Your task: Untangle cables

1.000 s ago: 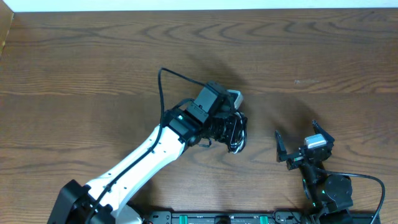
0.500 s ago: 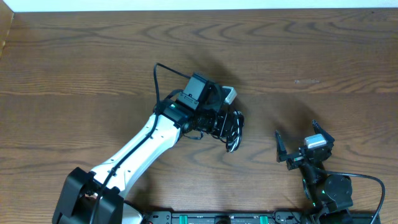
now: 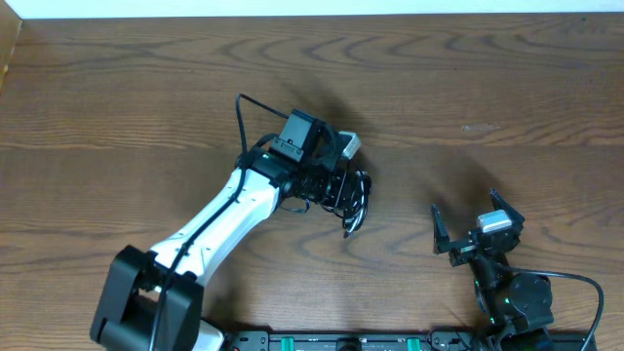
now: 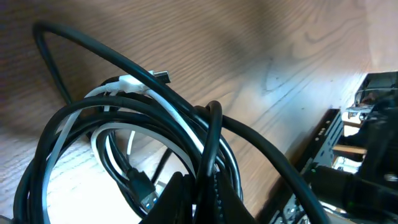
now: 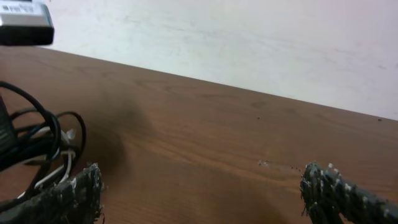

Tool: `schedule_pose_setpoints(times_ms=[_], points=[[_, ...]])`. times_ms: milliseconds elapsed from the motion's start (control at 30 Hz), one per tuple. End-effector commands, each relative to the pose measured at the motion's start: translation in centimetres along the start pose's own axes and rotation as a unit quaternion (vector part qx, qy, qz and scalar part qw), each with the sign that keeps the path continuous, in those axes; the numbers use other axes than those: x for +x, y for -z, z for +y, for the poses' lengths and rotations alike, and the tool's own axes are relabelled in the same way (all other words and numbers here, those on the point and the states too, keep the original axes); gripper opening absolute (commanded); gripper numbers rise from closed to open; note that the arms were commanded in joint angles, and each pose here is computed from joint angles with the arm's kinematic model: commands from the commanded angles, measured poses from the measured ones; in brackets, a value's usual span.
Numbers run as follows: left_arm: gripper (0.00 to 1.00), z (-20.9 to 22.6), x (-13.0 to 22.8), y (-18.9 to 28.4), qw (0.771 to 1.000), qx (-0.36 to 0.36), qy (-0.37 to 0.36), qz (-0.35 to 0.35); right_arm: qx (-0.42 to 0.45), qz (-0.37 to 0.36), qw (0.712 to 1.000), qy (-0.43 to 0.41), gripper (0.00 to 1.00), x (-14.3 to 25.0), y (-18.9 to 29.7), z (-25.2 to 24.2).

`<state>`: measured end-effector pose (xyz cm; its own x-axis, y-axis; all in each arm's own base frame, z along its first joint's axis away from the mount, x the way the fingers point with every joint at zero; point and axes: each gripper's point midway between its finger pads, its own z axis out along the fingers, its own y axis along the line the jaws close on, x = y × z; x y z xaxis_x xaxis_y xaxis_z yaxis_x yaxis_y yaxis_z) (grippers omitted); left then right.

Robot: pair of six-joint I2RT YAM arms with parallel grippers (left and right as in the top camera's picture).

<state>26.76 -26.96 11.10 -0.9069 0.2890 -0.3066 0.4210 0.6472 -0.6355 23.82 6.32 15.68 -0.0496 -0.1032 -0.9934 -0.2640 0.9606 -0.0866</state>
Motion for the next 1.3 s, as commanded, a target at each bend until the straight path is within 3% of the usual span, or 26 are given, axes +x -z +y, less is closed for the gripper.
schedule_pose_setpoints(times_ms=[0, 600, 1267], points=[[0.08, 0.7, 0.3, -0.3, 1.000, 0.007, -0.019, 0.008, -0.004, -0.001, 1.000, -0.004, 0.99, 0.0, 0.0, 0.1], [0.08, 4.0, -1.9, 1.1, 0.999, -0.013, -0.026, -0.033, -0.004, -0.001, 1.000, -0.004, 0.99, 0.0, 0.0, 0.1], [0.08, 3.6, -1.6, 1.0, 1.000, -0.002, -0.016, -0.027, -0.004, -0.001, 1.000, -0.004, 0.99, 0.0, 0.0, 0.1]])
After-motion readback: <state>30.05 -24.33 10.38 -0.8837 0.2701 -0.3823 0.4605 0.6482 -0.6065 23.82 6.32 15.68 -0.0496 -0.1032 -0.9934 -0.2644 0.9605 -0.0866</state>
